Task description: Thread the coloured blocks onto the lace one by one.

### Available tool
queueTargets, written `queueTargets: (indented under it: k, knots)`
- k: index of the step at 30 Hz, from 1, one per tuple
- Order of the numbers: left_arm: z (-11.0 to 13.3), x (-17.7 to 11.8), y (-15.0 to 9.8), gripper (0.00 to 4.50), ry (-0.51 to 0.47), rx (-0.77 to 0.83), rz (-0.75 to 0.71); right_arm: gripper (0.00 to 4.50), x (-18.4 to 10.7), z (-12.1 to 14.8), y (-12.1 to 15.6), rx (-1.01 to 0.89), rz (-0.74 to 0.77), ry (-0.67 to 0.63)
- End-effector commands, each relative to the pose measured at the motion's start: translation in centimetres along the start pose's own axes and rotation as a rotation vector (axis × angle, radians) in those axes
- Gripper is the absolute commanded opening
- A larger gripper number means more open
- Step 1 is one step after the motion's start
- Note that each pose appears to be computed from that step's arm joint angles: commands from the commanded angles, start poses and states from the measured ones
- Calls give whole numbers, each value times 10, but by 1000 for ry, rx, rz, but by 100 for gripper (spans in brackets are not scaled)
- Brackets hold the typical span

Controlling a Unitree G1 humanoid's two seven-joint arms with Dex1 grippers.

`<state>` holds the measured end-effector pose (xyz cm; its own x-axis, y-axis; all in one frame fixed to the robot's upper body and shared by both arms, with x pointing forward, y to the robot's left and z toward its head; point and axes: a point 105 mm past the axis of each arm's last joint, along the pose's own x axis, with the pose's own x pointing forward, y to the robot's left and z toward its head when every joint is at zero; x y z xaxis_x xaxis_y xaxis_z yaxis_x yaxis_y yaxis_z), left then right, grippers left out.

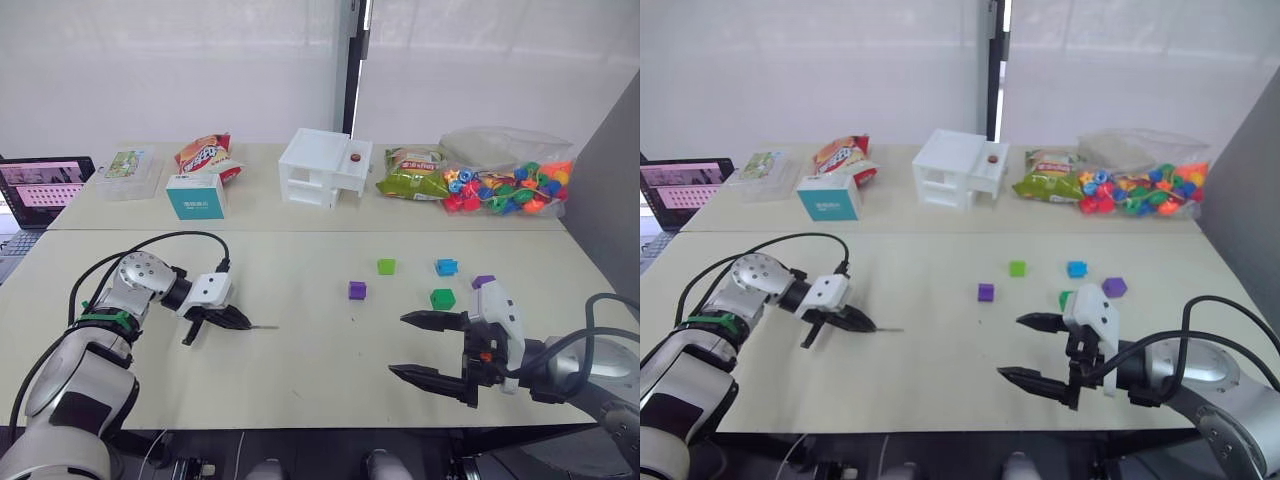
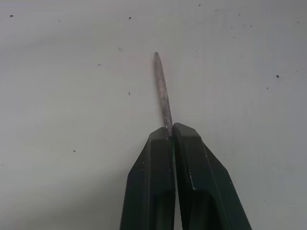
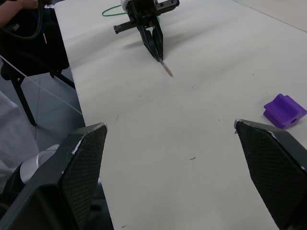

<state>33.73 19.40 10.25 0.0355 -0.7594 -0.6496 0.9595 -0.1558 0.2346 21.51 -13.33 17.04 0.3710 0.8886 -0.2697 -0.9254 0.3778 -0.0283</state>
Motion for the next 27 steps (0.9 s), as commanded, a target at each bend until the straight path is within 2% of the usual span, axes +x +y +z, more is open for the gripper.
queueTargets:
  k: [1, 5, 8, 13, 16, 20, 21, 23, 27]
  knots:
    - [6, 7, -1, 6, -65, -30, -6, 450, 0, 9, 1, -48, -2, -24]
    - [45, 16, 2, 6, -286, -51, -14, 450, -5, 7, 1, -31, -14, -17]
    - [66, 32, -4, 6, -362, -77, -49, 450, -15, 5, -1, -7, -42, -2]
    - [83, 59, 2, 6, -340, -104, 8, 450, -28, 0, -3, 9, -77, 36]
    - [86, 79, -4, 6, -285, -70, -19, 450, -34, -2, -4, 13, -100, 50]
    - [90, 126, -5, 6, -217, -104, -2, 450, -41, -3, -7, 15, -140, 56]
    - [96, 133, -3, 6, -235, -128, 18, 450, -40, -4, -5, 19, -131, 56]
    - [104, 140, -1, 6, -261, -151, 40, 450, -37, -5, -2, 25, -116, 54]
    - [102, 142, -6, 6, -242, -141, 25, 450, -34, -5, 0, 31, -112, 46]
